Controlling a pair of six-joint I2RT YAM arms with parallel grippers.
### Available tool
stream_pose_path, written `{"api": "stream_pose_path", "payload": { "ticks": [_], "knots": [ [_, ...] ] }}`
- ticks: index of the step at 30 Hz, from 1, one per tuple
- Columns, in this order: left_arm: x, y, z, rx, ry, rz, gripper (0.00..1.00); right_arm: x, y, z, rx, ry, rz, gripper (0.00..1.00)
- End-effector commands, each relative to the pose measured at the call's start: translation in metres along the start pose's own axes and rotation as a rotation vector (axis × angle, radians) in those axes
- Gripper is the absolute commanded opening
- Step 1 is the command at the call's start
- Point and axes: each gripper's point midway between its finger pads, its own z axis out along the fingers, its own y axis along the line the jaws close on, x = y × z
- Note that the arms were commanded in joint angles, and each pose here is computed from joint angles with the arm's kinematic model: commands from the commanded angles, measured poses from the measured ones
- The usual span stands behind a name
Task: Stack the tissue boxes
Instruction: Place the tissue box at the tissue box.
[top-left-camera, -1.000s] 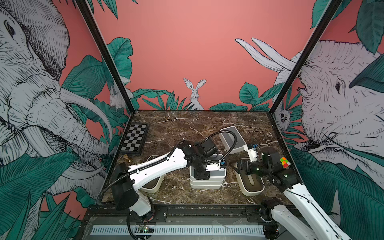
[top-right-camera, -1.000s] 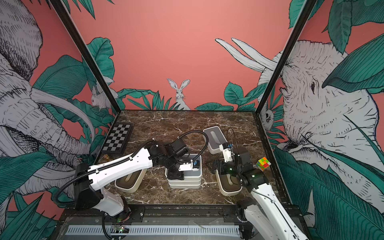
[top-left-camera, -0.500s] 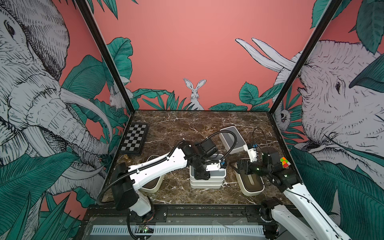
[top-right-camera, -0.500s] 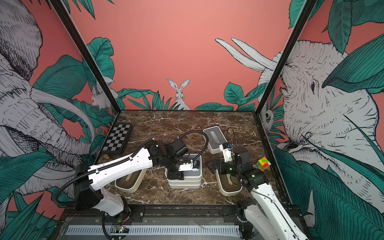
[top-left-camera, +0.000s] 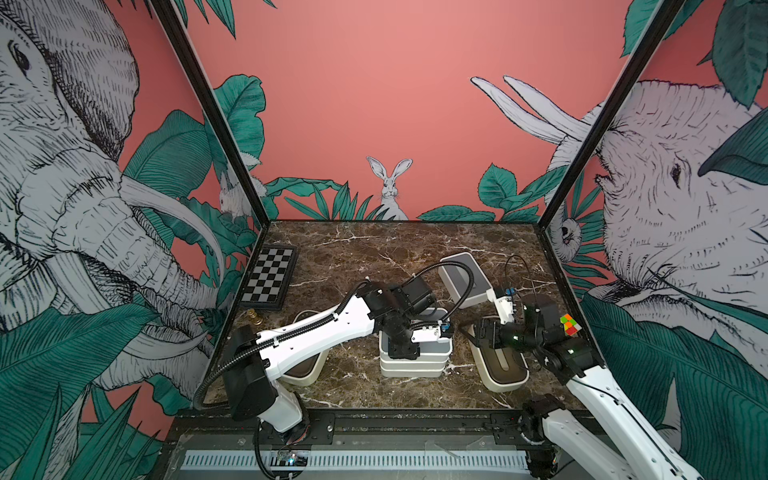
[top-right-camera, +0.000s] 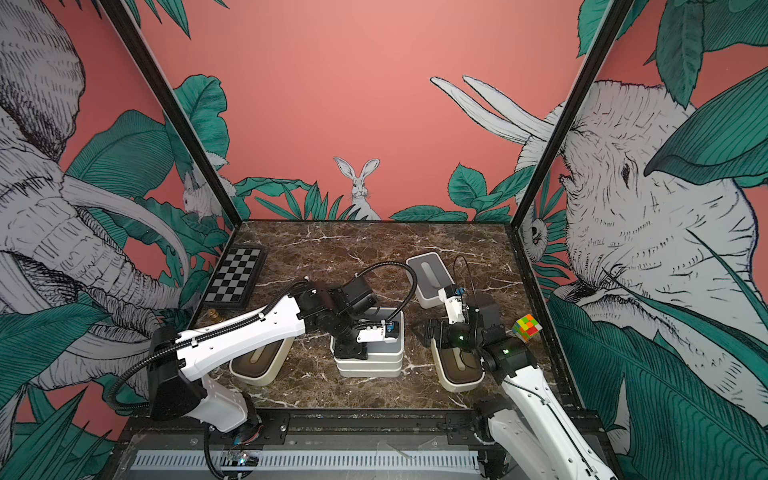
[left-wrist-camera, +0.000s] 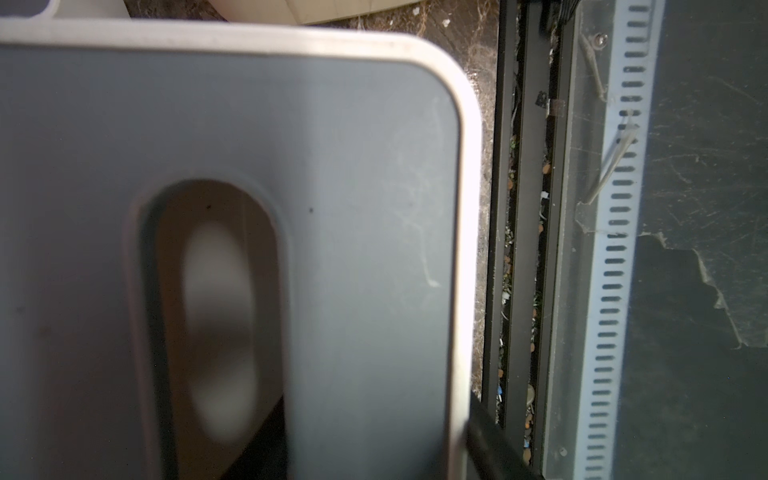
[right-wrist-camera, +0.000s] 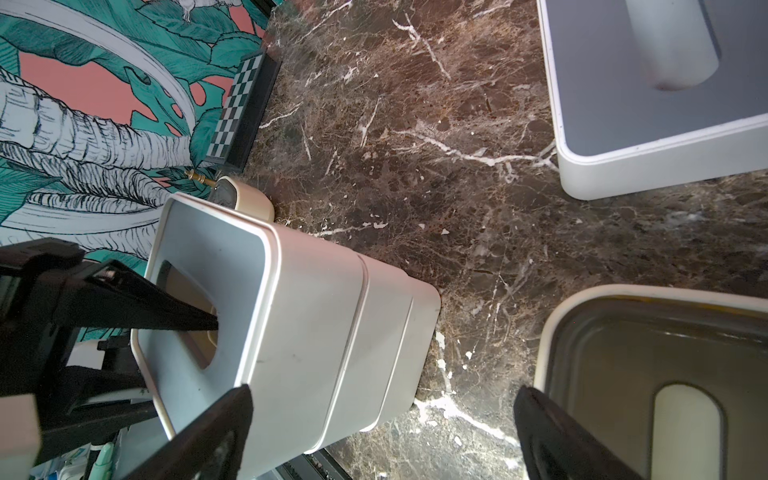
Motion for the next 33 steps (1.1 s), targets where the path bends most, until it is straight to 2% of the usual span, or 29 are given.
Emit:
{"api": "stream_pose_path", "payload": {
  "ticks": [1,8,20,29,33],
  "knots": [
    [-0.005,-0.004,-0.007,0.009,-0.020,0.013,0.48,-0.004,0.001,0.002,-0.017,-0.017,0.000,0.98],
    [-0.006,-0.005,-0.006,0.011,-0.033,-0.026,0.56,-0.005,0.002,0.003,-0.019,-0.016,-0.003,0.98],
    [-0.007,0.000,-0.012,-0.029,-0.043,-0.017,0.60,-0.007,0.003,0.004,-0.028,-0.017,-0.004,0.98],
    [-0.026,0.003,-0.039,-0.094,-0.194,-0.020,0.63,-0.011,0.015,0.003,-0.065,0.007,-0.024,0.97],
    [-0.032,0.010,-0.055,-0.155,-0.302,-0.068,0.62,-0.011,0.023,0.002,-0.069,0.021,-0.041,0.91]
  ]
}}
